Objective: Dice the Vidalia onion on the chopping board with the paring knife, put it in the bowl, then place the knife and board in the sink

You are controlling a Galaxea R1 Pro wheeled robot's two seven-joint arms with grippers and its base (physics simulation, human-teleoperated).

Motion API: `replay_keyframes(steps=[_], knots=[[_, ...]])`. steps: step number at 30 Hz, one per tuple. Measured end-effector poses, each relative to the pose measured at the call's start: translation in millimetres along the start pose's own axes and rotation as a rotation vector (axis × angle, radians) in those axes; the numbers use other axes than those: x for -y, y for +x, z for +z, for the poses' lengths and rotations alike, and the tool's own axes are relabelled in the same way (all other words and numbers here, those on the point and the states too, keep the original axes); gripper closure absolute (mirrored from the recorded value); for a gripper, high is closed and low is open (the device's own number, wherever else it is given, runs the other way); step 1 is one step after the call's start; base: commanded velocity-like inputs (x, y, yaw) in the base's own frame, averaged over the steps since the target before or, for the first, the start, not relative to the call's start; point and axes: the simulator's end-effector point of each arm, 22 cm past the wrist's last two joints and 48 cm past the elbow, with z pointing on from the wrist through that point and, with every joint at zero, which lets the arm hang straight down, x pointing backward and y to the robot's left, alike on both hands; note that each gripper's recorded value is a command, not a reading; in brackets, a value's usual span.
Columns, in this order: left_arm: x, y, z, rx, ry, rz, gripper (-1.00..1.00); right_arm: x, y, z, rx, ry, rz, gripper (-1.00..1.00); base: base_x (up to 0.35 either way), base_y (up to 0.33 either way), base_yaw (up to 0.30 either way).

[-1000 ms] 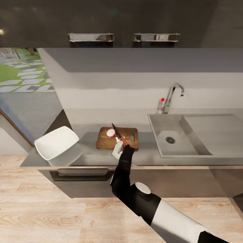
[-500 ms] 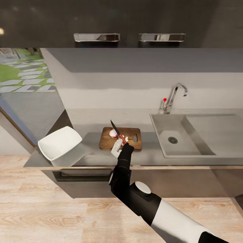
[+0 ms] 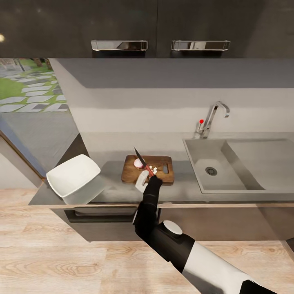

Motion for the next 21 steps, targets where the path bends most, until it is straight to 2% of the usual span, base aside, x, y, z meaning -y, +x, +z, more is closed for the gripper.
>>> replay_keyframes(steps=[10, 14, 21], knots=[[0, 0, 0.0, 0.000, 0.000, 0.000, -1.00, -12, 11, 3.9, -0.024, -0.014, -0.033, 1.00, 0.000, 0.000, 0.000], [0, 0, 0.0, -0.001, 0.000, 0.000, -1.00, -24, 22, 7.6, -0.047, -0.028, -0.070, 1.00, 0.000, 0.000, 0.000], [0, 0, 0.0, 0.000, 0.000, 0.000, -1.00, -26, 24, 8.2, -0.051, -0.029, -0.077, 1.00, 0.000, 0.000, 0.000]])
